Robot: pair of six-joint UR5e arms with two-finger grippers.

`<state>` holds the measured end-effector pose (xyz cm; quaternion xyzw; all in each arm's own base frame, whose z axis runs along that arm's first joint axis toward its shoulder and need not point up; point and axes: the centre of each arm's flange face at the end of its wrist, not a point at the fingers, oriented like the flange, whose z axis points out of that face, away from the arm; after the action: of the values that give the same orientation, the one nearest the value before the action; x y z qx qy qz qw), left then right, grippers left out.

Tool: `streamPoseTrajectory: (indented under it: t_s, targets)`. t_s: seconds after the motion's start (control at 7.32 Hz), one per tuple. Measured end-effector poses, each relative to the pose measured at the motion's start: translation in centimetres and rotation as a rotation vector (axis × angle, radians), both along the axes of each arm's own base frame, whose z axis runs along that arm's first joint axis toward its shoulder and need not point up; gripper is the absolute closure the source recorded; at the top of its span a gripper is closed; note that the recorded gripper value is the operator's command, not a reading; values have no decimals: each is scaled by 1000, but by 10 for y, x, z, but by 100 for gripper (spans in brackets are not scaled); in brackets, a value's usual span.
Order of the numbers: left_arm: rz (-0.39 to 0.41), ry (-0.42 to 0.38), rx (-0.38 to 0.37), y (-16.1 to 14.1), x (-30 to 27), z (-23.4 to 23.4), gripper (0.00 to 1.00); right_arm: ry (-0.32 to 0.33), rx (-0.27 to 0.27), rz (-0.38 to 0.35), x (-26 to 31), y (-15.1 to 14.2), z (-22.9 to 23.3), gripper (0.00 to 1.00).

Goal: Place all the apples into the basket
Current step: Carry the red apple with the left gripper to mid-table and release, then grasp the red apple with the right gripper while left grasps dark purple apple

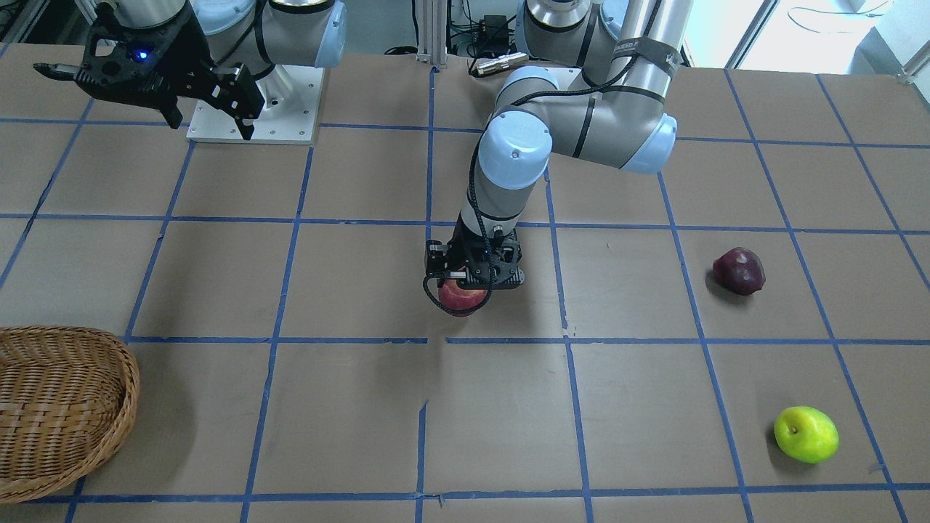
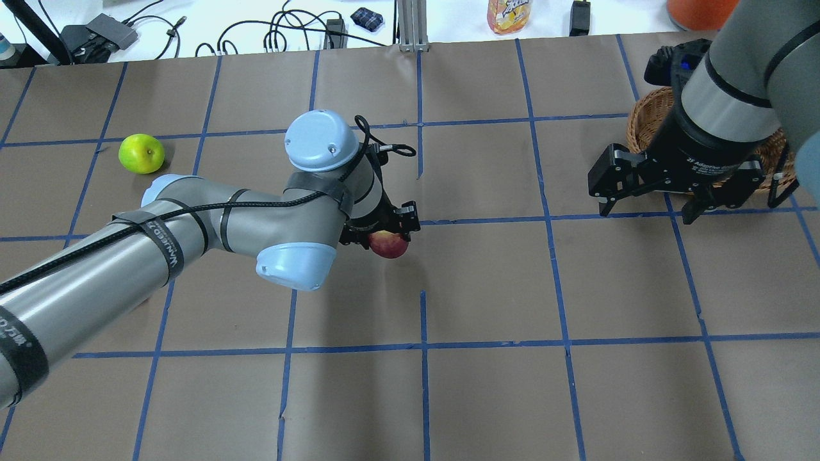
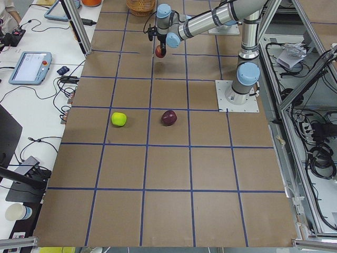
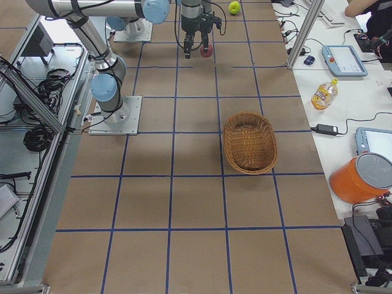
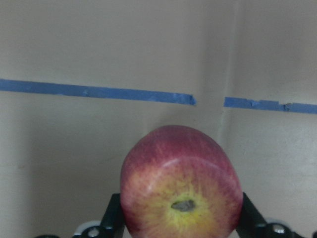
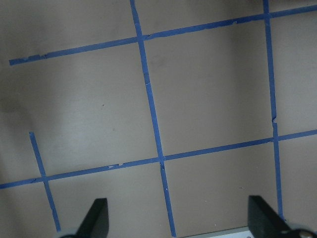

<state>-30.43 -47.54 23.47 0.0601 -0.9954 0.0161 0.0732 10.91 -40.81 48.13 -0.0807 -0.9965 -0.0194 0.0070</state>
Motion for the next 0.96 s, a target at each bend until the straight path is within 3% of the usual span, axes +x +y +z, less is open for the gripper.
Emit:
streamPoseTrajectory:
  t_s: [0.14,0.55,0.82,0.96]
  targets:
    - [35,7,-9,5,-17,-8,2,-1,2,-1,0,-1,-1,0]
    - [126,17,-74,4,-33,-9,0,-5,42,-15,-1,-14,-24,0]
    - [64,7,-146,-22,26,33,0,-4,32,-42,-2,-44,-56,0]
    - [31,-27,-135,-31,77,57,0,-8,26,-95,0,-54,-67,0]
